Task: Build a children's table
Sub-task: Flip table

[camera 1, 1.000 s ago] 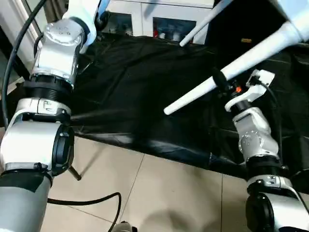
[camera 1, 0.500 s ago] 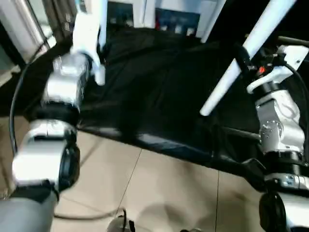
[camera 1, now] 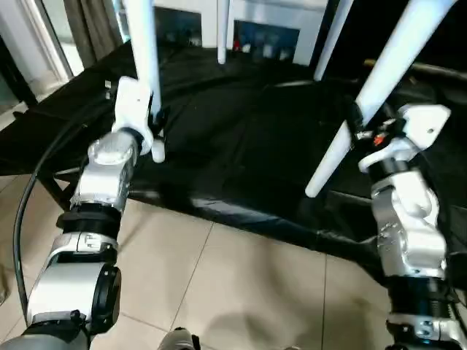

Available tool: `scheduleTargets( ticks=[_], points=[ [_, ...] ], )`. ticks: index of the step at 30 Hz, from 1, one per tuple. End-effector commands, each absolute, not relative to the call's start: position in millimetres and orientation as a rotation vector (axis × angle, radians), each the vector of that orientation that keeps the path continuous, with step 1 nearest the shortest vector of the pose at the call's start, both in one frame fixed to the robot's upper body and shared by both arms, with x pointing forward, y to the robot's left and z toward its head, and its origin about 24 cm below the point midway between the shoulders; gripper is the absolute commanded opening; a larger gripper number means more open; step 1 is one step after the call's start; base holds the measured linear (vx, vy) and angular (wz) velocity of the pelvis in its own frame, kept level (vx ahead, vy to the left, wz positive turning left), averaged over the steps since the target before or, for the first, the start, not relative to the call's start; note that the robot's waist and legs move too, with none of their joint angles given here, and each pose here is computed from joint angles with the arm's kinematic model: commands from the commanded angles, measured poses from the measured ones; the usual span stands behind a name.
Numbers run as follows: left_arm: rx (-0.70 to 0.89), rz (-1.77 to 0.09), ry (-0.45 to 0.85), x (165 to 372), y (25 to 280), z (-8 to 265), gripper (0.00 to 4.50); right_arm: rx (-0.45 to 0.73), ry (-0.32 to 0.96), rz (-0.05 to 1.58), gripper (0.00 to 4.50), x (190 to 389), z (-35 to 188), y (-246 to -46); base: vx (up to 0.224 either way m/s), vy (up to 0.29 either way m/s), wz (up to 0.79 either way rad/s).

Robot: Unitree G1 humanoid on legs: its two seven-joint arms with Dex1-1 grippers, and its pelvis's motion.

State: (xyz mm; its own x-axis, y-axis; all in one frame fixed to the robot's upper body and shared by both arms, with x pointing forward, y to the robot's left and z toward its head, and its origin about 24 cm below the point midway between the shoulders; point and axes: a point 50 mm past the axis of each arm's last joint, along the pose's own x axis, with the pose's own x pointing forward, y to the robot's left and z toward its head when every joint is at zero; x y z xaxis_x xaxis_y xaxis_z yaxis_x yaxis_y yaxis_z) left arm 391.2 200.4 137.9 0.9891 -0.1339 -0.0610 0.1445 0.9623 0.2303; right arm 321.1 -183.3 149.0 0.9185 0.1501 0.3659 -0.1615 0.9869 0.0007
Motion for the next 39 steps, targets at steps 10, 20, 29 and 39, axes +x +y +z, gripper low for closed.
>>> scheduleTargets(
  ticks=[10, 20, 29, 39],
  points=[
    [0.362, -0.169, 0.03, 393, 204, 129, 2.68, -0.033, -0.24, 0.205, 2.39, 331.3, 120, -171.0, 0.0, 0.0, 0.0],
    [0.319, -0.093, -0.076, 381, 220, 124, 3.61, 0.012, -0.225, 0.169, 3.33, 319.2, 102, -175.0, 0.0, 0.0, 0.0],
    [0.222, -0.016, -0.205, 330, 224, 94, 4.38, -0.021, -0.267, 0.156, 3.98, 274.2, 93, -173.8, 0.0, 0.0, 0.0],
    [0.06, -0.076, -0.146, 249, 210, 67, 4.43, 0.089, -0.13, 0.13, 3.98, 228.6, 70, -174.2, 0.0, 0.0, 0.0]
  ],
)
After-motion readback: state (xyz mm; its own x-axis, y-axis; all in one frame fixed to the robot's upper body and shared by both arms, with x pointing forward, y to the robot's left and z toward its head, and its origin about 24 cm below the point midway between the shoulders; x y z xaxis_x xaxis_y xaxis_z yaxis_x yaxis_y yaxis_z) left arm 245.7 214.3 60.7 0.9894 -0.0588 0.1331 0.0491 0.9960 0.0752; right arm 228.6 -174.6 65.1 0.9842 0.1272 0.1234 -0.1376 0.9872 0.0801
